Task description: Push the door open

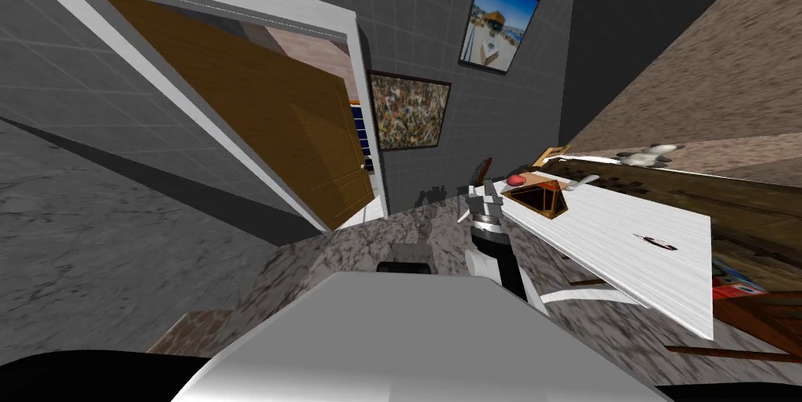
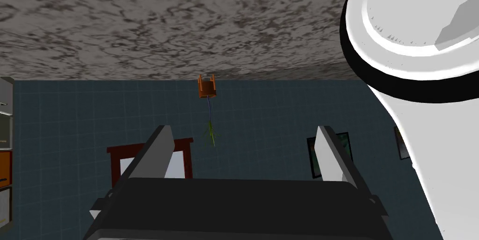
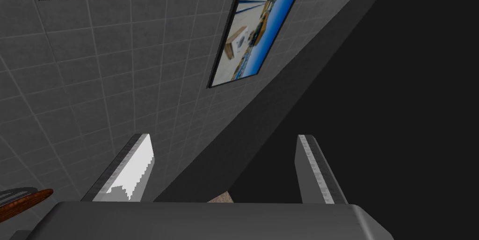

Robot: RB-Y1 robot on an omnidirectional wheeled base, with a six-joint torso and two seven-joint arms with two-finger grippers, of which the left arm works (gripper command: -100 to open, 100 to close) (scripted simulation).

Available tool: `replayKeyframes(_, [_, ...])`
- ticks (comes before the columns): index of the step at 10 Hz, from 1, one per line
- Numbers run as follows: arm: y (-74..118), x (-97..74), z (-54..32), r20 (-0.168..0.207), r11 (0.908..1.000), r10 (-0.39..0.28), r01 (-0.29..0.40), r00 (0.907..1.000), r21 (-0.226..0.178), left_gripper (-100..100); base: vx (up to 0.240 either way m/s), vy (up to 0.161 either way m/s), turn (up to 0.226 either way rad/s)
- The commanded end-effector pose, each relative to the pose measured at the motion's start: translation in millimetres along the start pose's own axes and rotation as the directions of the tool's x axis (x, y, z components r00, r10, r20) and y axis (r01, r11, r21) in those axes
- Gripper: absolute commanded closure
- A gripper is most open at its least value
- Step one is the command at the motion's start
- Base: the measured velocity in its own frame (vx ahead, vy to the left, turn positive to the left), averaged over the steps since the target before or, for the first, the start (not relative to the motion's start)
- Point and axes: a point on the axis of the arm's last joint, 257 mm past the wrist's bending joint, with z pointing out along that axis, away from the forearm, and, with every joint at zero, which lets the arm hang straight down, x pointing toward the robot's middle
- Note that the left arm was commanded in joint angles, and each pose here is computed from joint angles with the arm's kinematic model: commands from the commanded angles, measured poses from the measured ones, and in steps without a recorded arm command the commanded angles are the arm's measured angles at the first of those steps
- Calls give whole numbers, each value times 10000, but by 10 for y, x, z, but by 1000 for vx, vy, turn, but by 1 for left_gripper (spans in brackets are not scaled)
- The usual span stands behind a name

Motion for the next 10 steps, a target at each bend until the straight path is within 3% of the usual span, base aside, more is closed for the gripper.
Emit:
replayKeyframes(1, [-135,-10,10,38,9991,143,-144,9999,405,-100,-16,-10,-191])
replayKeyframes(5, [-511,-53,-2,193,9863,571,-594,9982,1538,-100,-21,-13,-202])
replayKeyframes(10, [-976,-103,-70,506,9496,1065,-1166,9930,2909,-100,-8,-1,-213])
